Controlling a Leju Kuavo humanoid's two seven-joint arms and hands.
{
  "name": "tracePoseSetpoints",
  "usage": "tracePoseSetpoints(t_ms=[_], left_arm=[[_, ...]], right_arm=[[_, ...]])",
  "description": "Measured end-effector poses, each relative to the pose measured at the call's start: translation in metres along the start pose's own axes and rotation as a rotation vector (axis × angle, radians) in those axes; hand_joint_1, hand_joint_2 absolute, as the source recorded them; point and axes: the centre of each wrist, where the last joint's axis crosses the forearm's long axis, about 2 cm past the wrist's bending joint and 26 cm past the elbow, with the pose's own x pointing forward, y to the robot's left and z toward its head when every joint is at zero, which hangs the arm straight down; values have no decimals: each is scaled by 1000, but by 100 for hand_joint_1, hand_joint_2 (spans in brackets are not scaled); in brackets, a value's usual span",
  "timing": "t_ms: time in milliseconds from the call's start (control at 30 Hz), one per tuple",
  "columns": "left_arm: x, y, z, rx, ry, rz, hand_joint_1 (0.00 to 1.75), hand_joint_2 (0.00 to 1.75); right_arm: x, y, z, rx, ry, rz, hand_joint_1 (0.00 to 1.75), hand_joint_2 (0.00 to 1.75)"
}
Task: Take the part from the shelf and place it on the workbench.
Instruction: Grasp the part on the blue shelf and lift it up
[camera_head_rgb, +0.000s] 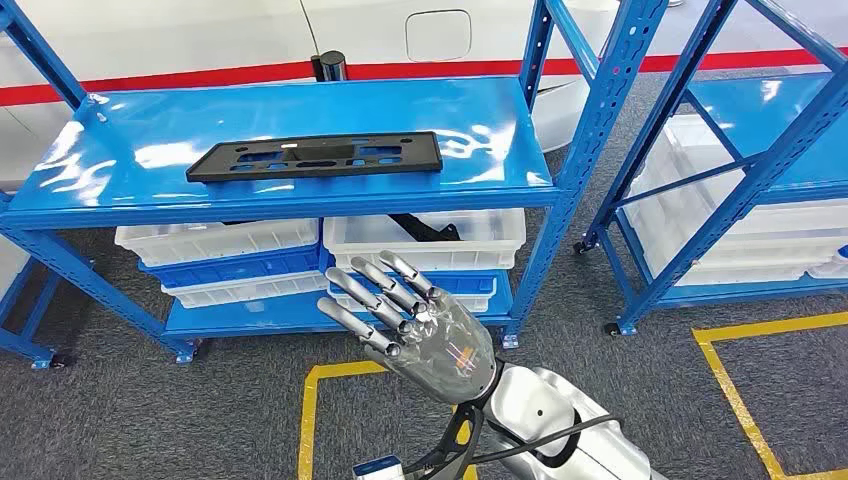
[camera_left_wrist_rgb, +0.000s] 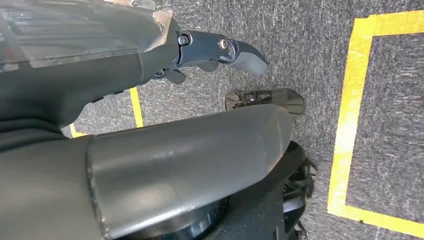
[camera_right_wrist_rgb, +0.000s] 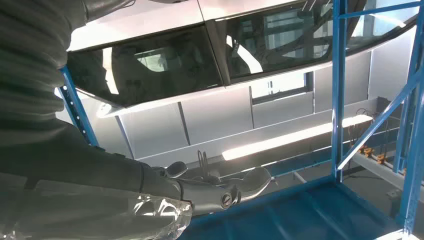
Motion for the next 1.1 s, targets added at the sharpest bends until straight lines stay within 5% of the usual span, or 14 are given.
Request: tracePoseSetpoints(t_ms=[1100], left_arm=[[12, -10, -3, 60, 1, -22, 0, 0]], right_arm=[[-8, 4, 18, 11, 21, -11, 0, 175]])
